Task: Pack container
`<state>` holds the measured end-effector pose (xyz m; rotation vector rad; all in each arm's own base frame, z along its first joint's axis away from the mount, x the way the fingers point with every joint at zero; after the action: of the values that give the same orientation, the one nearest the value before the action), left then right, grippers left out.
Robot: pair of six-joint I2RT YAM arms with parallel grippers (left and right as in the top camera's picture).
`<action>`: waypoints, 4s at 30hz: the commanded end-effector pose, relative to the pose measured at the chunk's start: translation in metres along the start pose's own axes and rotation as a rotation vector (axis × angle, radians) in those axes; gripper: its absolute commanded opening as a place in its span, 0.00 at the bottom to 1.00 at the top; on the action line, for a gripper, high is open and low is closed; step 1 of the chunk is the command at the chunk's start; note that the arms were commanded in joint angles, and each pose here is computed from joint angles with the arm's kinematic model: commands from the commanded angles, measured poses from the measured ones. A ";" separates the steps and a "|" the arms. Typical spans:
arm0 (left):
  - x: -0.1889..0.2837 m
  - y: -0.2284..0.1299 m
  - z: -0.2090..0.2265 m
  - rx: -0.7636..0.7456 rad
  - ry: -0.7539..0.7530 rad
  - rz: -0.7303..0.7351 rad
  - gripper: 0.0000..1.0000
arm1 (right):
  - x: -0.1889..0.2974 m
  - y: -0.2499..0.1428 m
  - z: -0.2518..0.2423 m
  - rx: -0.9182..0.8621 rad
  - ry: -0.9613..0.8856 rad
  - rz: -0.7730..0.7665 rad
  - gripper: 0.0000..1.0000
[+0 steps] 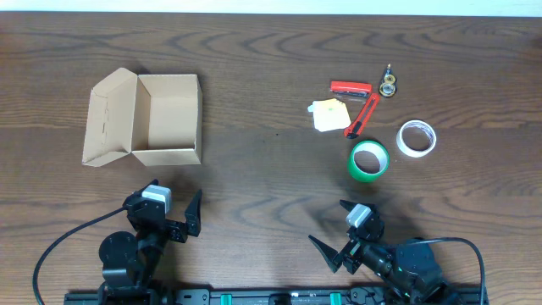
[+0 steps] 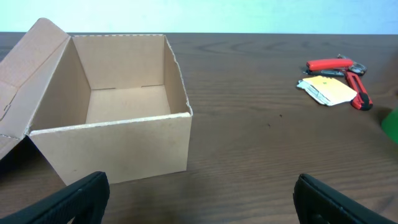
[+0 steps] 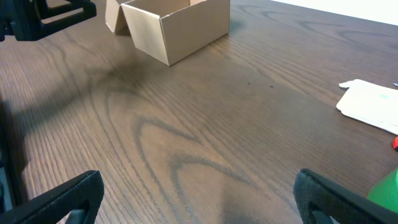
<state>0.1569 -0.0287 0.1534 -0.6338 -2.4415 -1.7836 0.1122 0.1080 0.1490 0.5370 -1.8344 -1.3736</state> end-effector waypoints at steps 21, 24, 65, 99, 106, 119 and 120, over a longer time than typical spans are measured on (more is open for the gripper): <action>-0.003 -0.008 0.001 -0.002 -0.014 0.019 0.95 | -0.001 -0.002 0.000 0.018 0.000 0.006 0.99; -0.003 -0.008 0.001 -0.002 -0.014 0.019 0.95 | -0.001 -0.002 0.000 0.018 0.000 0.006 0.99; 0.009 0.086 -0.019 0.139 0.065 -0.011 0.95 | -0.001 -0.002 0.000 0.018 0.000 0.006 0.99; -0.193 0.072 0.019 -0.005 0.102 0.508 0.95 | -0.001 -0.002 0.000 0.018 0.000 0.005 0.99; -0.204 0.048 0.031 0.006 0.142 0.578 0.74 | -0.001 -0.002 0.000 0.018 0.000 0.006 0.99; -0.210 0.045 0.027 0.017 0.090 0.588 0.06 | -0.001 -0.002 0.000 0.018 0.000 0.005 0.99; -0.211 0.047 0.022 0.006 0.054 0.587 0.06 | -0.001 -0.002 0.000 0.018 0.000 0.005 0.99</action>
<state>0.3635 -0.0491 0.1154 -1.0641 -1.8799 -1.4925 0.1123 0.1081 0.1482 0.5353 -1.8348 -1.3697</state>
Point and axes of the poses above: each gripper's point midway between its finger pads, its own x axis back along the fingers, its own z axis along the line the jaws close on, y = z × x, the point moved 7 cm from there along x, back along the fingers, and after that the axes turned 14 degrees about x, right-handed, at the moved point
